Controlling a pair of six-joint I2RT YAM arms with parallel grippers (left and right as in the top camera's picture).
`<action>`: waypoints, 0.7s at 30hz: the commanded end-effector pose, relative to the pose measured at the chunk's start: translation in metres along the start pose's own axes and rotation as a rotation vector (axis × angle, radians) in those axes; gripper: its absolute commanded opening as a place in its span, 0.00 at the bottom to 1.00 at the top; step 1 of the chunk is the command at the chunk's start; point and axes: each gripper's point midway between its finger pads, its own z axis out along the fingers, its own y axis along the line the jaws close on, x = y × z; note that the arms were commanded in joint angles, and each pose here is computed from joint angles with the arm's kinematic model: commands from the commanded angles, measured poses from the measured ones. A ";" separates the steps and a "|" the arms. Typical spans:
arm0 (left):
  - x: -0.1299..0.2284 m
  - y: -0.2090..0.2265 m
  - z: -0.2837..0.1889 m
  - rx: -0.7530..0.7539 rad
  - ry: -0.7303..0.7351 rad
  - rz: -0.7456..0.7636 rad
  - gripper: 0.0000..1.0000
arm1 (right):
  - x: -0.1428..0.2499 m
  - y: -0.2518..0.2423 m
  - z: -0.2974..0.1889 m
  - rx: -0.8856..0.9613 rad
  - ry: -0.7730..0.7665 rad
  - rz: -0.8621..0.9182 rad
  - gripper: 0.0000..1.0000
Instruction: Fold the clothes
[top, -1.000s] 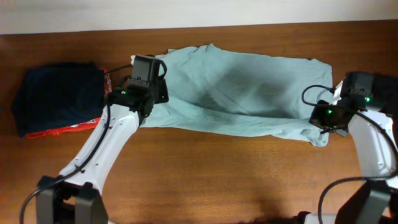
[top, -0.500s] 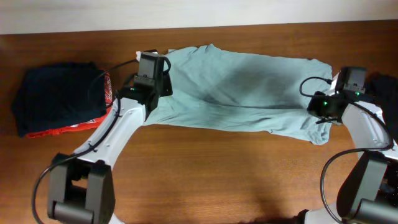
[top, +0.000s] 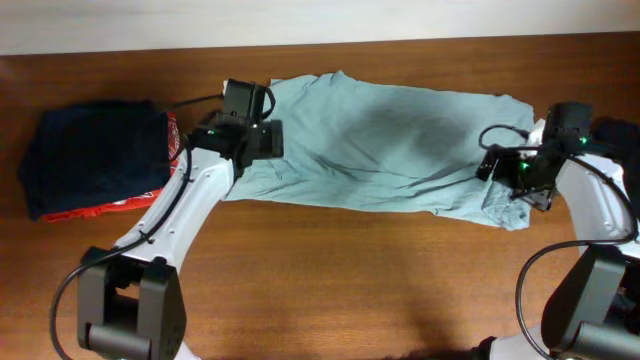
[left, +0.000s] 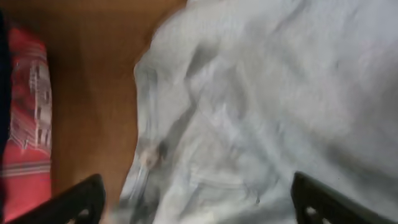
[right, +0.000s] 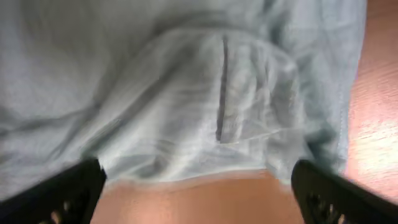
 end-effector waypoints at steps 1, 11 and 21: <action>0.024 0.003 0.000 -0.005 0.108 0.032 0.69 | 0.013 0.000 -0.003 -0.005 0.059 0.015 0.99; 0.054 -0.023 0.035 0.111 0.236 0.037 0.01 | 0.026 0.038 0.015 -0.057 0.065 -0.147 0.04; 0.050 -0.050 0.039 0.166 0.200 0.068 0.01 | 0.051 0.154 0.049 -0.127 -0.016 -0.583 0.04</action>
